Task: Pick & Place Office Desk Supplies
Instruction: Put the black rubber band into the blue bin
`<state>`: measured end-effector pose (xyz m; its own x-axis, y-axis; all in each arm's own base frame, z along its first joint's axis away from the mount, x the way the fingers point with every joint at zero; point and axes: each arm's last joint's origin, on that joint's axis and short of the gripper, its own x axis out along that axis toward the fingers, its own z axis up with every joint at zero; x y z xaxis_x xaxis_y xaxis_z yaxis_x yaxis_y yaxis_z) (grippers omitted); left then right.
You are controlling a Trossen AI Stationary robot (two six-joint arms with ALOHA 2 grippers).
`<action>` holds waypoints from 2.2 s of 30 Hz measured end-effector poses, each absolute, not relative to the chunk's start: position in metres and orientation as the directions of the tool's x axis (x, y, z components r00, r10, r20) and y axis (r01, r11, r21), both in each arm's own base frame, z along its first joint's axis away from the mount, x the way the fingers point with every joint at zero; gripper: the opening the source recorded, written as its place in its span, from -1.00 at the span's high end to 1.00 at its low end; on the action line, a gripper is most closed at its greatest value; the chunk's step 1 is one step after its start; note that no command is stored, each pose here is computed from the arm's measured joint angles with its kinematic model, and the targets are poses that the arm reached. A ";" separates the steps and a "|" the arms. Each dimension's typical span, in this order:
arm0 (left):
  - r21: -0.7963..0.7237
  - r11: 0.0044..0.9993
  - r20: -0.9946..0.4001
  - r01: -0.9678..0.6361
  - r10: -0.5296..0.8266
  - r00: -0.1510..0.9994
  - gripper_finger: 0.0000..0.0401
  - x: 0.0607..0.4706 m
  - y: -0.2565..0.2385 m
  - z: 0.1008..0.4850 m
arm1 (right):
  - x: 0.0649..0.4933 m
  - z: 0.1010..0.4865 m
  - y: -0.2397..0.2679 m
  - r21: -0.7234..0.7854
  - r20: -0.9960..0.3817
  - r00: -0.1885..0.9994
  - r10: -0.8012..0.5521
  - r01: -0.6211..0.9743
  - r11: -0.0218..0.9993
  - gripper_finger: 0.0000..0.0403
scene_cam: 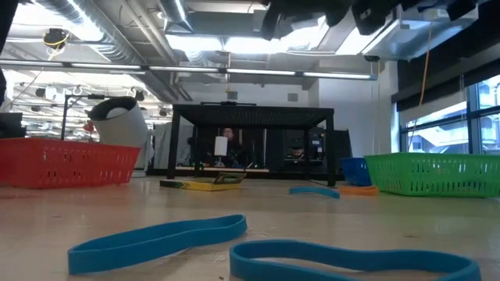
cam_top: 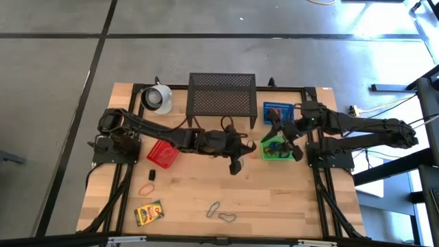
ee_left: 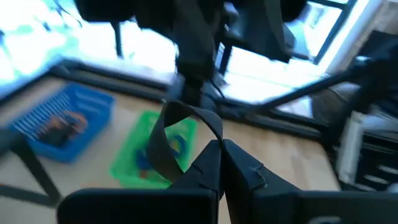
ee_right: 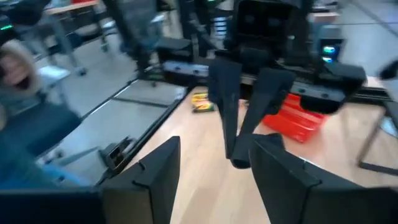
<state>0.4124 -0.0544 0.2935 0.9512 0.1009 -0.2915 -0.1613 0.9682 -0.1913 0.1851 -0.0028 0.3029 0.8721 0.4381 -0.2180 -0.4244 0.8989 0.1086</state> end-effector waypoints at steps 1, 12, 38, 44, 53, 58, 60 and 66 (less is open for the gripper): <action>-0.163 0.972 -0.276 -0.172 0.122 0.953 0.98 0.413 -0.054 0.295 | 0.186 0.303 -0.003 0.126 -0.218 0.886 0.410 -0.391 0.912 0.03; 0.165 0.957 -0.176 -0.238 0.266 0.948 0.98 0.414 -0.053 0.304 | 0.191 0.304 -0.008 0.311 -0.211 0.951 0.225 -0.153 0.938 -0.31; 0.234 0.939 -0.102 -0.252 0.282 0.954 0.98 0.418 -0.027 0.312 | 0.202 0.311 -0.013 0.394 -0.113 0.991 0.078 -0.027 0.919 0.40; 0.234 0.937 -0.102 -0.260 0.289 0.952 0.98 0.418 -0.024 0.312 | 0.202 0.312 -0.013 0.414 -0.111 0.991 0.078 -0.025 0.910 0.92; 0.235 0.928 -0.099 -0.291 0.320 0.942 0.92 0.417 -0.028 0.312 | 0.201 0.311 -0.016 0.442 -0.118 0.991 0.065 -0.006 0.897 0.97; 0.221 0.908 -0.097 -0.355 0.383 0.919 0.64 0.416 -0.035 0.312 | 0.200 0.308 -0.023 0.447 -0.149 0.988 0.030 0.040 0.893 0.98; 0.213 0.899 -0.092 -0.383 0.409 0.908 0.51 0.415 -0.037 0.313 | 0.199 0.304 -0.026 0.451 -0.188 0.982 0.011 0.076 0.889 0.99; 0.194 0.836 -0.112 -0.514 0.539 0.835 0.19 0.412 -0.041 0.310 | 0.188 0.288 -0.048 0.434 -0.359 0.926 -0.117 0.277 0.857 0.99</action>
